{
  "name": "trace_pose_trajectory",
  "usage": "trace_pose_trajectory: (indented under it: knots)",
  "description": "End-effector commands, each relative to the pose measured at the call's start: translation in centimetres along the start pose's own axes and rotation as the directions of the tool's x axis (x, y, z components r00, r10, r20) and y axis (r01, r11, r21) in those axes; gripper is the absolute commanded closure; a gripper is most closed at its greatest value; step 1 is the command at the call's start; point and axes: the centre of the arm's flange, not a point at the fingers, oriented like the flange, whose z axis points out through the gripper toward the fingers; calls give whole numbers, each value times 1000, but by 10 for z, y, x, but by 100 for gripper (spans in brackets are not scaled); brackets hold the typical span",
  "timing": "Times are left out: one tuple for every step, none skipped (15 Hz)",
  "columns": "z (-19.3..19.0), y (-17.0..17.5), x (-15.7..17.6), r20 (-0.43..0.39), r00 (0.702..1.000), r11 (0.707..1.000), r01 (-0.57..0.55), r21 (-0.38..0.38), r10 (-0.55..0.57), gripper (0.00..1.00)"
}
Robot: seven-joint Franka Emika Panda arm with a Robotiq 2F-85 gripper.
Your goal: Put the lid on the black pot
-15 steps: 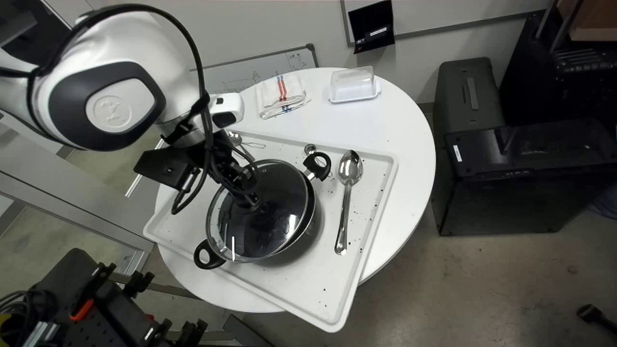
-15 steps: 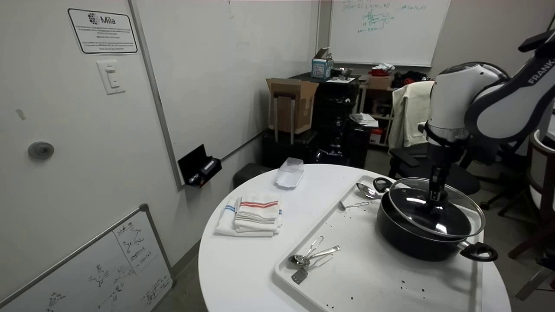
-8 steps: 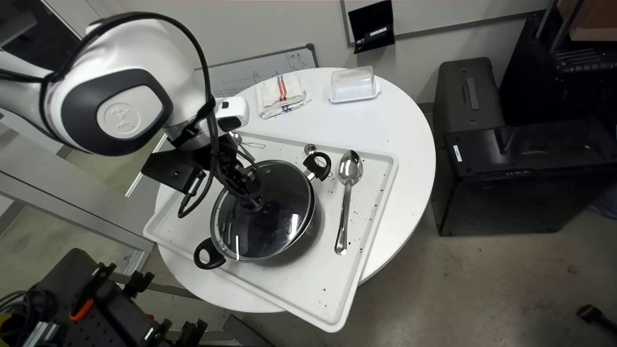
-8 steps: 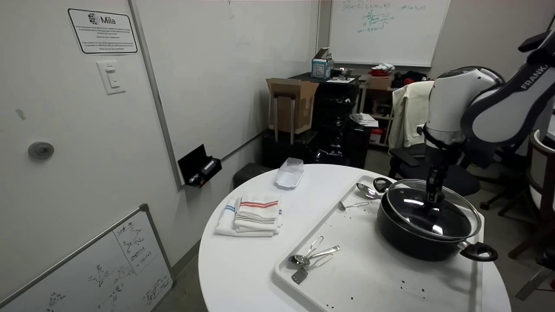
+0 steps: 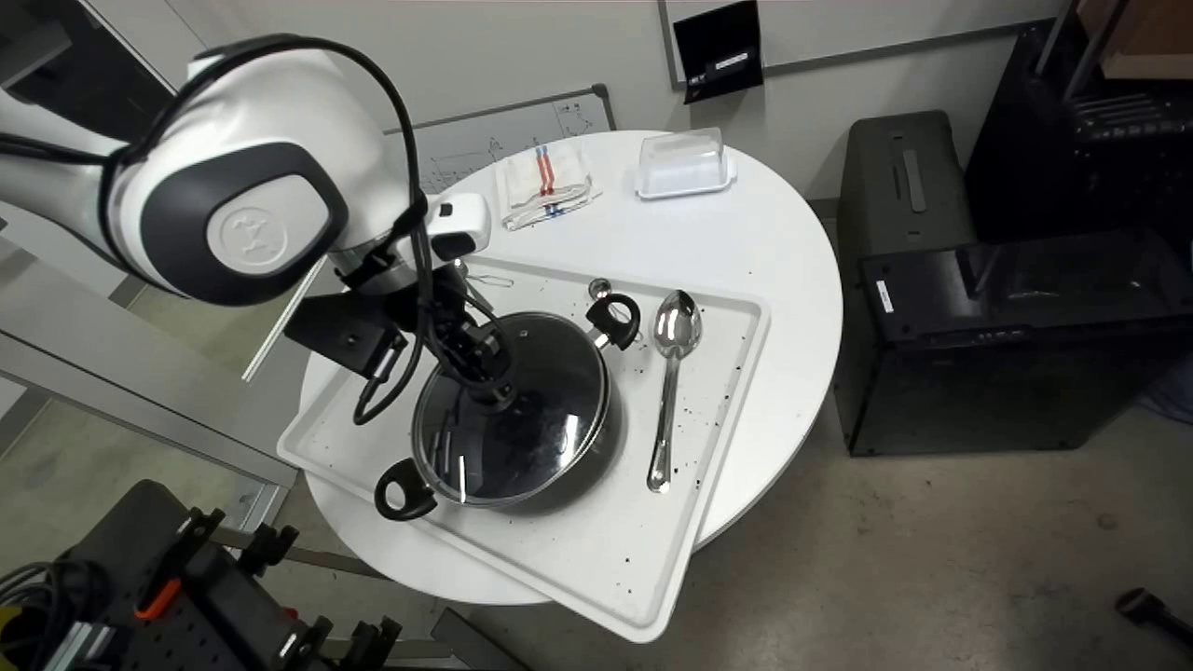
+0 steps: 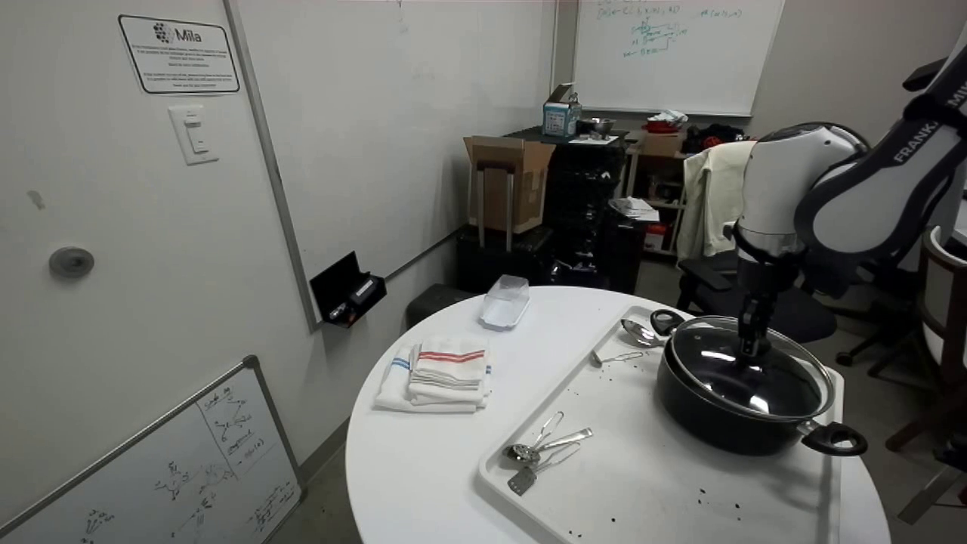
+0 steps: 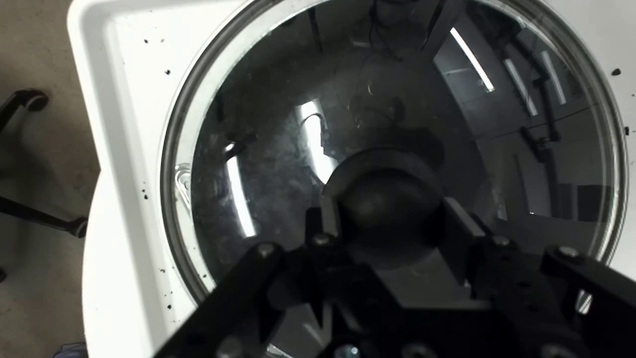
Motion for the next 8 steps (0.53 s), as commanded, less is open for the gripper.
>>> trace_pose_trajectory:
  knots:
    - [-4,2,6,-24,999,1000,-30,9,30,75]
    - [-4,2,6,-25,999,999,-30,10,31,75]
    - [-4,2,6,-26,999,999,-31,11,31,75]
    - [-3,2,6,-27,999,999,-32,11,32,75]
    - [-3,2,7,-28,999,999,-32,11,32,75]
    - [-1,2,7,-27,999,999,-32,10,32,75]
    - [0,1,7,-27,999,999,-32,13,32,75]
    - [1,1,7,-25,999,999,-31,13,32,75]
